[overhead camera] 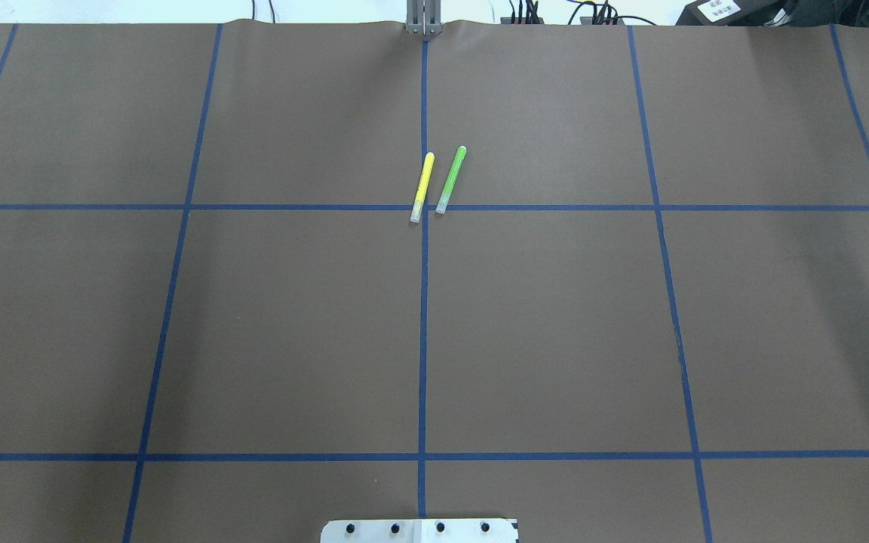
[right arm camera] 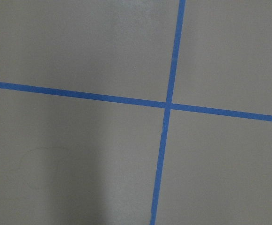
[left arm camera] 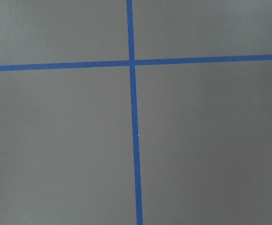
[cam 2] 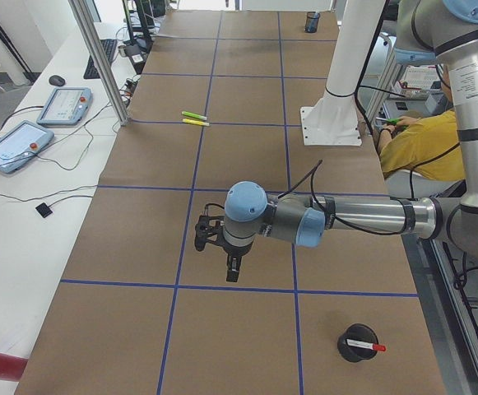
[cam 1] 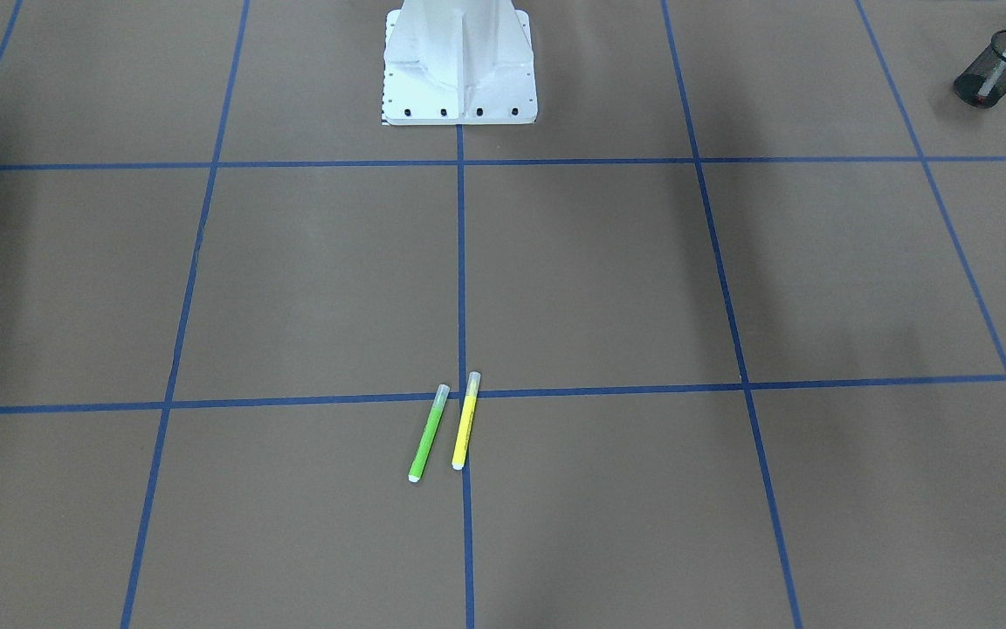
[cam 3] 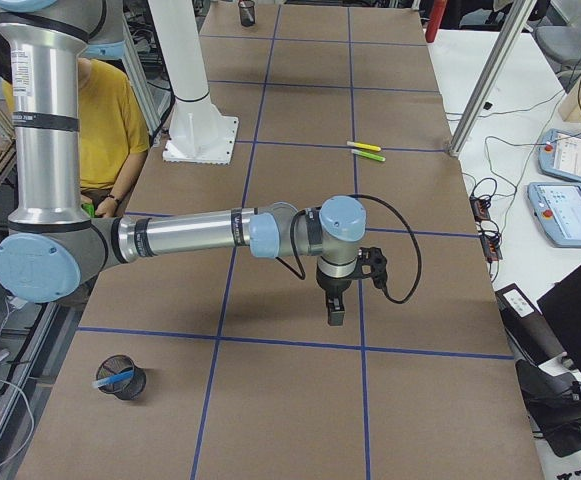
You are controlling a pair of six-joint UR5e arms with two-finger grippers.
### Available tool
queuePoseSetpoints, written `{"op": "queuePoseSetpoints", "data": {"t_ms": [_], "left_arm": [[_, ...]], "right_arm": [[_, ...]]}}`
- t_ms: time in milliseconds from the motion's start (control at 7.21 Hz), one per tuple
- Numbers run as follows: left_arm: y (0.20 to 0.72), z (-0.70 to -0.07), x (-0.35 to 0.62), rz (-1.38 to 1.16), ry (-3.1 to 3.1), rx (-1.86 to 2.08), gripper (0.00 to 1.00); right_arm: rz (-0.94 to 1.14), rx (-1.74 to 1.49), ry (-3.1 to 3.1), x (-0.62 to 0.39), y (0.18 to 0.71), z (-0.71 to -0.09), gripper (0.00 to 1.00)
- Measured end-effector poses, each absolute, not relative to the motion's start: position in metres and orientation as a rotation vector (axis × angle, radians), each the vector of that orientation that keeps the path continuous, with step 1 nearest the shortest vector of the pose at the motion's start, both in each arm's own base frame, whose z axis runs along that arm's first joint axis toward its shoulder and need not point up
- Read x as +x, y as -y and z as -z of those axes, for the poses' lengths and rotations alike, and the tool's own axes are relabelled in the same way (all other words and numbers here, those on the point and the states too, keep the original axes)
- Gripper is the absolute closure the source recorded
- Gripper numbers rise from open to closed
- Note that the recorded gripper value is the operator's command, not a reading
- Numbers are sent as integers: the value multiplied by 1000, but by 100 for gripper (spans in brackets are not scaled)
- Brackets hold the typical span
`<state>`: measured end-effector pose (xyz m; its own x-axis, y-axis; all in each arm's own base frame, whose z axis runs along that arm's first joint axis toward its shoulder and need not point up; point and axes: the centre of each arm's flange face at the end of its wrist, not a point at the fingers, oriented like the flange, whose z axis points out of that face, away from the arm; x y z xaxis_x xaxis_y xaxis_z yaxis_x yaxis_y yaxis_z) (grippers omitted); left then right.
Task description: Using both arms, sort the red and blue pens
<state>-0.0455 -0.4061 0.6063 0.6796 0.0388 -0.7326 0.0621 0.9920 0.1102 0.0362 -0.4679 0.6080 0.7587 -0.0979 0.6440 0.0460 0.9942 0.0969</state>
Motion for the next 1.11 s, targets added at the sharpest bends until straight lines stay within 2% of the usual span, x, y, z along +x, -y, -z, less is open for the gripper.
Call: {"op": "queuePoseSetpoints", "data": {"t_ms": [278,1110], "left_arm": [[421,-602,-46,26,-824,105,0],[424,-605,-47,22,-822,105,0]], "right_arm": [[43,92,709,38,452,-619,0],[35,104,711,38,453,-617,0]]}}
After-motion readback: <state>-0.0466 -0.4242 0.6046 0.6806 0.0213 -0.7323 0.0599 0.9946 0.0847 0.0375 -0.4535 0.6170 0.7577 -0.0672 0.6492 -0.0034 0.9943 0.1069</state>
